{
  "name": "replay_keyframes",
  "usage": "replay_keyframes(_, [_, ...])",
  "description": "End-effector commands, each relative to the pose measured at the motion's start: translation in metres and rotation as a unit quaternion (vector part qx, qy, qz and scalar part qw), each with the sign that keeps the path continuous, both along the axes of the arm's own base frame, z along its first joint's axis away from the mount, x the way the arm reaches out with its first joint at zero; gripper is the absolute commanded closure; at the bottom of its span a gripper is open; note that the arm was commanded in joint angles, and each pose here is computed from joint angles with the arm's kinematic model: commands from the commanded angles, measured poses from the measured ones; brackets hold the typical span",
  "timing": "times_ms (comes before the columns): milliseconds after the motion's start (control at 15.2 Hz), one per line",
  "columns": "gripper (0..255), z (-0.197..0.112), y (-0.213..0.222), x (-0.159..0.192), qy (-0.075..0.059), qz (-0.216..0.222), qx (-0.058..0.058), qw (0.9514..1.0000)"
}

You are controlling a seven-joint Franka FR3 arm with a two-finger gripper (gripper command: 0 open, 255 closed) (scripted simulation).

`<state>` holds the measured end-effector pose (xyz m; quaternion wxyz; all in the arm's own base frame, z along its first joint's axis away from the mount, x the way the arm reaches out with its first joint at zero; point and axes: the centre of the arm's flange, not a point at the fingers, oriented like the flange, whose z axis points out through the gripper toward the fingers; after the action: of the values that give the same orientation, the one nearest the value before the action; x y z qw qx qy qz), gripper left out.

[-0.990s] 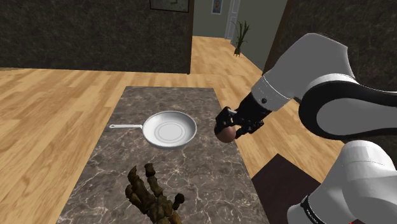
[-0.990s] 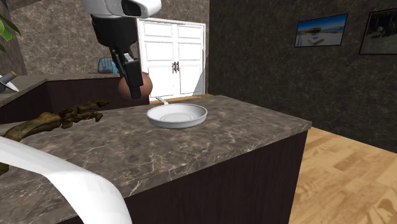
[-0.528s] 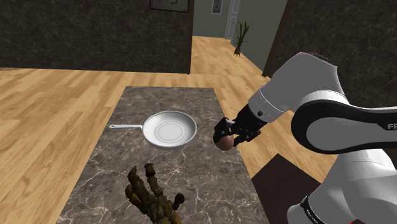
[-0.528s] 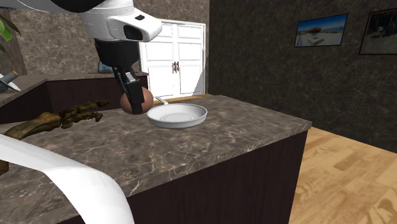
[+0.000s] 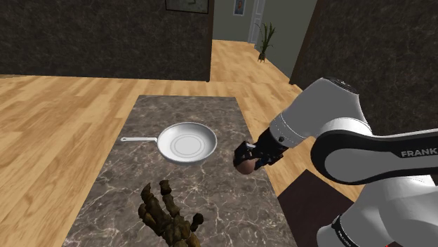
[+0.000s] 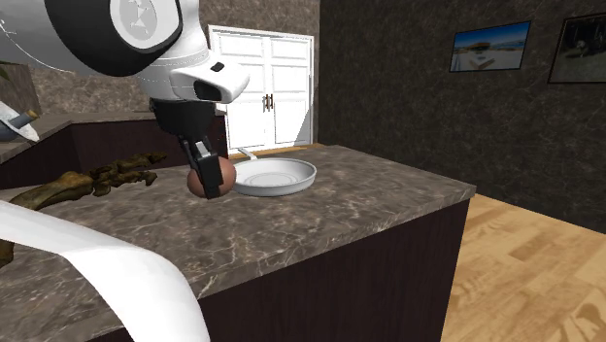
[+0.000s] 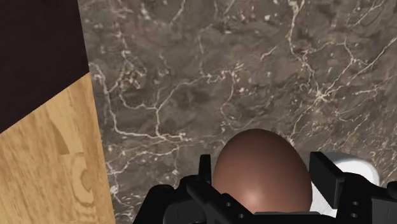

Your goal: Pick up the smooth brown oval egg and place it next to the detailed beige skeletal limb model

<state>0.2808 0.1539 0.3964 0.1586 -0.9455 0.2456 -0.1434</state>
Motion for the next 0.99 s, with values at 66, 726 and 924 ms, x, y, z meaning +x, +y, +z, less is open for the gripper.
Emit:
replay_keyframes(66, [255, -0.017, 0.0, 0.0, -0.001, 0.0, 0.0, 1.0])
replay_keyframes(726, [255, -0.057, 0.0, 0.0, -0.001, 0.0, 0.0, 1.0])
replay_keyframes(924, [255, -0.057, 0.0, 0.0, -0.001, 0.0, 0.0, 1.0])
